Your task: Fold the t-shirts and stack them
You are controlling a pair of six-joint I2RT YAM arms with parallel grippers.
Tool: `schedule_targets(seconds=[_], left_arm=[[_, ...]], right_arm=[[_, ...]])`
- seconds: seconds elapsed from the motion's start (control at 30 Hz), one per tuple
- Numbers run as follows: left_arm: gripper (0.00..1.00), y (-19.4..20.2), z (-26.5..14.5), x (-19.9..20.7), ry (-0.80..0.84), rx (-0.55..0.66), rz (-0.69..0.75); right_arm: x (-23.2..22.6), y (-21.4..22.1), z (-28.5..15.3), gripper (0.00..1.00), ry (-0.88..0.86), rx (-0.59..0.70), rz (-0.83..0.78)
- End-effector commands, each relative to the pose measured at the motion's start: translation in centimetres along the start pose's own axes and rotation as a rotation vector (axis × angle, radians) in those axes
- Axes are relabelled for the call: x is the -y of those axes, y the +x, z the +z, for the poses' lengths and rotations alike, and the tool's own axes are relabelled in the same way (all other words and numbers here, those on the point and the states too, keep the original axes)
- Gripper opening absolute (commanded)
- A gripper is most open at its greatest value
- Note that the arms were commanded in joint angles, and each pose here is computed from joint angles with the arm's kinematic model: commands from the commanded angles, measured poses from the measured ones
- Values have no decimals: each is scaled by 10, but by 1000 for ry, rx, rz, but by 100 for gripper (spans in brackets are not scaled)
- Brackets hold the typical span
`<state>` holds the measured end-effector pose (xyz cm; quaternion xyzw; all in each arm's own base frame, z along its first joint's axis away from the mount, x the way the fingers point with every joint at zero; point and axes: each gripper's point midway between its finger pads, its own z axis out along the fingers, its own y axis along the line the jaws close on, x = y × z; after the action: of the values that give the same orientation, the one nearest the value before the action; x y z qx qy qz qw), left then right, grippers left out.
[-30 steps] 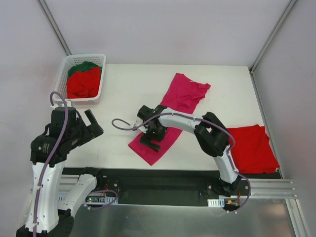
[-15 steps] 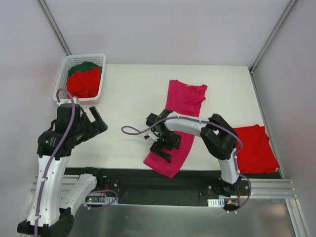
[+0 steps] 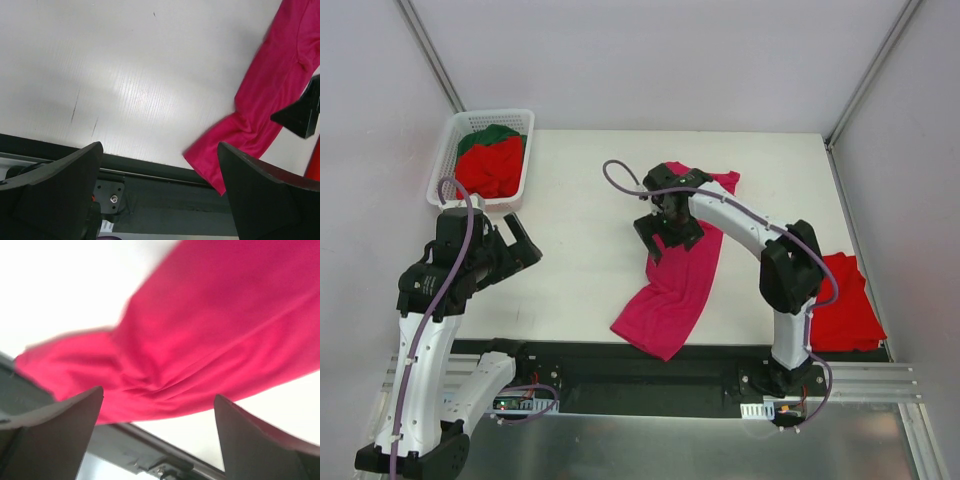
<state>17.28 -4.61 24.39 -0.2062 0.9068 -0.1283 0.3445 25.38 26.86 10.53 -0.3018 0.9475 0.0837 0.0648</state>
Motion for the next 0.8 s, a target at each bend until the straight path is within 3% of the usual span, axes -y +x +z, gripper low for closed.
schedule_targets(seconds=[0.0, 0.4, 0.63, 0.77], left_arm=[[99, 2, -3, 9, 55, -4, 27], [99, 7, -10, 7, 72, -5, 46], [99, 7, -11, 8, 73, -9, 54], [99, 6, -11, 8, 70, -13, 56]], right_arm=[[38, -16, 21, 96, 188, -17, 203], [92, -9, 70, 96, 389, -103, 354], [92, -13, 101, 96, 278, -166, 372], [95, -45, 105, 96, 215, -114, 385]])
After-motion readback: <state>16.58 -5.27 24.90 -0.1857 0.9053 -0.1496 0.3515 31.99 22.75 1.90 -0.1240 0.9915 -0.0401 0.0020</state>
